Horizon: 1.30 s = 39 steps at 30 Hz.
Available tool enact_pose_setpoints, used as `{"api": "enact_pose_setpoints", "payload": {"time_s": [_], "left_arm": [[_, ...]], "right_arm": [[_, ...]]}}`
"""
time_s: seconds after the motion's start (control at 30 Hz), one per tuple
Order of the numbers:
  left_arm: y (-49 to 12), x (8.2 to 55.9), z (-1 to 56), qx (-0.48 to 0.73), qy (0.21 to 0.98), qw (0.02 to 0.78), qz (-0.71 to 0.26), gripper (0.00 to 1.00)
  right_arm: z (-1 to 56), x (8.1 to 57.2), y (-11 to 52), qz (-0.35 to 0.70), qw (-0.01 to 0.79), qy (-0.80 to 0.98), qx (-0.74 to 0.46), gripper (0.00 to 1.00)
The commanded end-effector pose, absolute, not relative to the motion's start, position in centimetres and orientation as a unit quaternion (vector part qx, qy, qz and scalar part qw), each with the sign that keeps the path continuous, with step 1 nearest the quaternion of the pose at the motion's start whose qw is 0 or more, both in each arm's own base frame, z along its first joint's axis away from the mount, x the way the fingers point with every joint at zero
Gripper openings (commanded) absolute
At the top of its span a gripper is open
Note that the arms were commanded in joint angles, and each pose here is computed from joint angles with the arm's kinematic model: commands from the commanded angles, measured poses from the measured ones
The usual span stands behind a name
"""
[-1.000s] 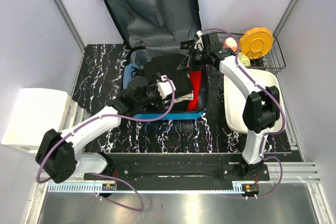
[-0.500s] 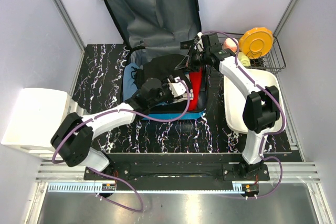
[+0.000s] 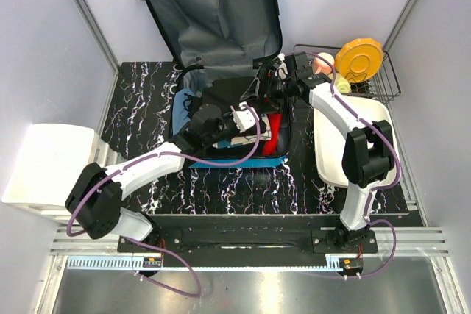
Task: Open, take out, and arrange the luggage
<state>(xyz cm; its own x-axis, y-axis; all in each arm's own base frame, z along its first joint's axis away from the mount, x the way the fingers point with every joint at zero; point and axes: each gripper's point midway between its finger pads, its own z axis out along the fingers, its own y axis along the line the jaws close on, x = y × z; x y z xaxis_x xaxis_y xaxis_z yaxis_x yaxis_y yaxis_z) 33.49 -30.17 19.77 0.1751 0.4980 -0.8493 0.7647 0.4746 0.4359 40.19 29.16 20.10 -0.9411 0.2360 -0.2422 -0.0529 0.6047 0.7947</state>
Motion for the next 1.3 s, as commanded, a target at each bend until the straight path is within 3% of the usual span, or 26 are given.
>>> {"api": "enact_pose_setpoints", "payload": {"time_s": [0.0,0.2,0.63,0.87,1.03,1.07,1.13,1.17,1.2,1.27], "left_arm": [[-31.1,33.8,26.6,0.474,0.586,0.640,-0.149,0.06],[-30.6,34.6,28.4,0.464,0.584,0.650,-0.150,0.00],[-31.1,34.9,28.8,0.479,0.574,0.644,-0.162,0.00],[-31.5,34.7,28.5,0.474,0.577,0.641,-0.178,0.00],[-32.4,33.7,28.1,0.488,0.572,0.626,-0.204,0.00],[-32.7,33.4,28.3,0.492,0.572,0.622,-0.209,0.01],[-32.7,33.0,28.0,0.486,0.589,0.606,-0.225,0.19],[-32.5,33.1,28.7,0.480,0.593,0.605,-0.228,0.28],[-32.0,32.8,28.2,0.480,0.611,0.586,-0.231,0.47],[-30.8,32.5,30.0,0.462,0.623,0.580,-0.247,0.67]], "right_arm": [[22.1,38.8,29.5,0.469,0.147,0.869,0.049,1.00],[22.3,38.8,29.4,0.471,0.144,0.869,0.041,1.00],[25.3,36.5,28.3,0.503,0.088,0.859,0.027,1.00],[22.8,35.3,29.1,0.502,0.036,0.862,0.058,1.00],[23.1,36.3,30.3,0.511,0.044,0.856,0.060,0.97],[23.4,36.3,30.4,0.515,0.047,0.854,0.055,0.85],[24.1,36.3,30.3,0.518,0.059,0.852,0.042,0.68],[24.2,36.2,30.1,0.518,0.060,0.852,0.043,0.55],[24.3,36.4,29.5,0.518,0.062,0.851,0.049,0.26],[24.5,36.3,28.8,0.520,0.064,0.850,0.051,0.02]]}}
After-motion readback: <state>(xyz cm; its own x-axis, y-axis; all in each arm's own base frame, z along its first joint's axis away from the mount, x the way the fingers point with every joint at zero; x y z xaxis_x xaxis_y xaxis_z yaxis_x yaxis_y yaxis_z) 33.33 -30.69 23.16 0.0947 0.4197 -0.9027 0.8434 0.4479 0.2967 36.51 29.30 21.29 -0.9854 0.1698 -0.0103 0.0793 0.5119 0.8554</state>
